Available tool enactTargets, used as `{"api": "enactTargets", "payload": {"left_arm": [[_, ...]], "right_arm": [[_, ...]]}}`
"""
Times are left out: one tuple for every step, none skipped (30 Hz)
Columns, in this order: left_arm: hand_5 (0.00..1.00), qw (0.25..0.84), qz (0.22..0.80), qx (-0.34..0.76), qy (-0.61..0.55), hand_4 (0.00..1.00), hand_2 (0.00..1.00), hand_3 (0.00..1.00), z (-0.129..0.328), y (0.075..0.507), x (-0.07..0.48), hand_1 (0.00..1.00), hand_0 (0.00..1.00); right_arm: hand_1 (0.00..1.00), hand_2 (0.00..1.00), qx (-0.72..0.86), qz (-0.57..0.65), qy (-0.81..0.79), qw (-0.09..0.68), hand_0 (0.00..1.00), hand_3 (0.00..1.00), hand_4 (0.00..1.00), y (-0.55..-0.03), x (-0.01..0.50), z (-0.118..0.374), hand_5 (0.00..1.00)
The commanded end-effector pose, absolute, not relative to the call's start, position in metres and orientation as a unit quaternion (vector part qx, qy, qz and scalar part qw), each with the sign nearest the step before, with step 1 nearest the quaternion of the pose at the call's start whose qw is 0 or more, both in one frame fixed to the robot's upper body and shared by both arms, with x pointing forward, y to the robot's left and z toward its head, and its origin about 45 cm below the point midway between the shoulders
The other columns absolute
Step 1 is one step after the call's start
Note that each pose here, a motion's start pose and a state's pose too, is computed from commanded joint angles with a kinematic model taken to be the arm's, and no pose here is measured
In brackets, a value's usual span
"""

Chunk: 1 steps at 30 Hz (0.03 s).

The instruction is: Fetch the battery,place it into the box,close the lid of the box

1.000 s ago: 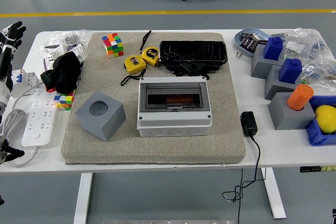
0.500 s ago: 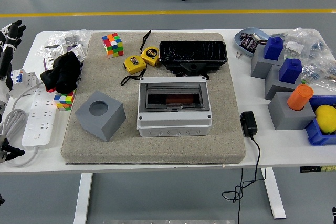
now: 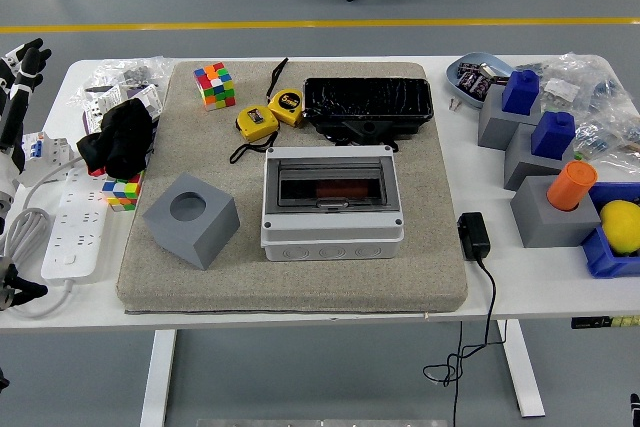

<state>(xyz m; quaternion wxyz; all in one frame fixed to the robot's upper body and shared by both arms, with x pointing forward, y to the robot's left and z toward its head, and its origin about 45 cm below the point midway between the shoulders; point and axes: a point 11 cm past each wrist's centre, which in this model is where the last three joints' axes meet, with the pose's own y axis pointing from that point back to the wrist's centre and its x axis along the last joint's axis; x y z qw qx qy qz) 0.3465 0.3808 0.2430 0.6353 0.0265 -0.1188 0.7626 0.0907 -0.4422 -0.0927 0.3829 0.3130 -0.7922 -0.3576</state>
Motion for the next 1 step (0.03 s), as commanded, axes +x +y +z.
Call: {"api": "enactTargets", "payload": {"left_arm": [[0.888,0.635,0.762,0.027,-0.119,0.998,0.85,0.847,0.2429,0.3807,0.3466,0.91,0.915]], "right_arm": [[0.862,0.832,0.313,-0.358,-0.792,0.383,0.849,0.876,0.998,-0.4423,0.0905,-0.0927,0.998]]}}
